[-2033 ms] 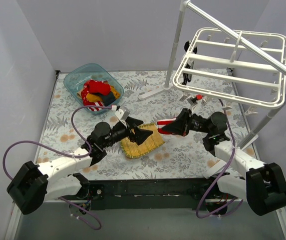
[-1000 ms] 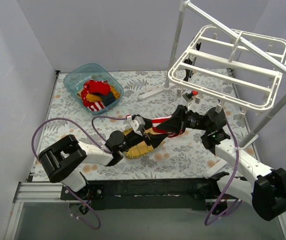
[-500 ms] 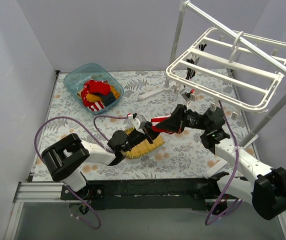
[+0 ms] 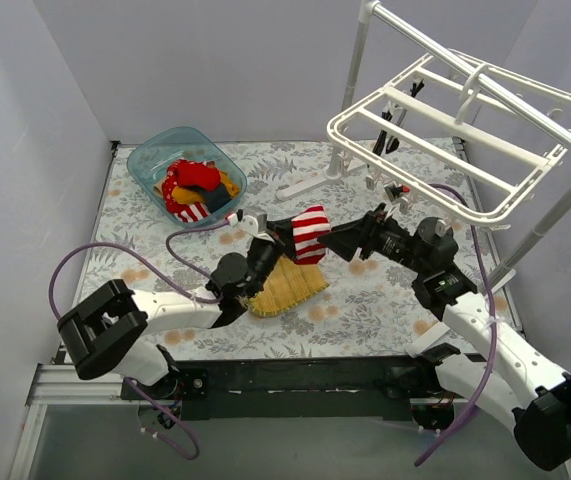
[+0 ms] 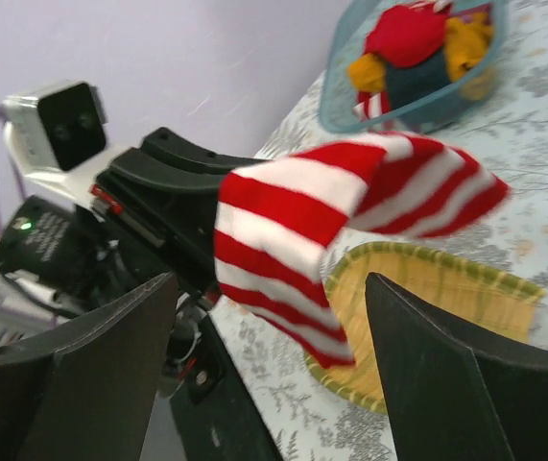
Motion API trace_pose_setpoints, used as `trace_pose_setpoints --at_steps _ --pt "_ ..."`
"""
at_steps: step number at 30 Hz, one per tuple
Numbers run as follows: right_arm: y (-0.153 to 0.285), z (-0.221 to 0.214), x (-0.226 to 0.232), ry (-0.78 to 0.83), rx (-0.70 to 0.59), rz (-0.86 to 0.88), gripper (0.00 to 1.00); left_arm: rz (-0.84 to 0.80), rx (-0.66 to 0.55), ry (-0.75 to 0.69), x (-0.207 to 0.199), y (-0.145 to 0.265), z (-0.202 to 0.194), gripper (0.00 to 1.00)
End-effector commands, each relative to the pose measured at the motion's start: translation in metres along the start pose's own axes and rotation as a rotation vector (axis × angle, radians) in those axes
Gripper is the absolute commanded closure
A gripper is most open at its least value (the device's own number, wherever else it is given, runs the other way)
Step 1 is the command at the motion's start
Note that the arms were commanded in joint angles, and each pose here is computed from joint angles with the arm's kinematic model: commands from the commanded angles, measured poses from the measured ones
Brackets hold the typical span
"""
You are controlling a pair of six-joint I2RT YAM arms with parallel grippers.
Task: Remove the socks clipped to the hanger
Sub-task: Place the sock in the bin.
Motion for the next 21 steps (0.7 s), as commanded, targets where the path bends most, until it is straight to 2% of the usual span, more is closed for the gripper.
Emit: trace_pose_setpoints --at_steps 1,6,8,10,14,19,21 --pt "0.01 0.005 -0.018 0.024 -0.121 -0.236 0.11 0.249 -0.039 -0.004 0.016 -0.016 0.027 1.0" --pt "0.017 -0.012 -0.039 -0.015 -0.159 -0.37 0.07 0.43 -0.078 0.038 0.056 -0.039 0.065 1.0" --pt "0.017 -0.015 -0.044 -0.029 -0.16 -0.394 0.07 0.516 -0.098 0.025 0.074 -0.053 0.087 1.0" --pt "0.016 -0.02 -0.05 -0.049 -0.156 -0.423 0.07 0.616 -0.07 0.001 0.1 -0.059 0.09 1.0" --pt "0.014 -0.027 -0.058 -0.072 -0.146 -0.451 0.06 0.711 -0.141 -0.024 0.133 -0.076 0.115 1.0" --pt "0.012 -0.03 -0.063 -0.071 -0.122 -0.47 0.04 0.905 -0.126 -0.016 0.209 -0.08 0.127 1.0" --pt "0.011 -0.032 -0.065 -0.071 -0.11 -0.474 0.04 0.951 -0.101 0.023 0.235 -0.079 0.119 1.0"
Point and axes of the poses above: each gripper's point midway between its finger pads, its own y axis back along the fingers, its own x axis along the line the jaws close on, z = x × y, the point moved 8 cm from there along y, back along the fingers, and after that the axes turned 7 degrees about y, right-handed, at the moved point
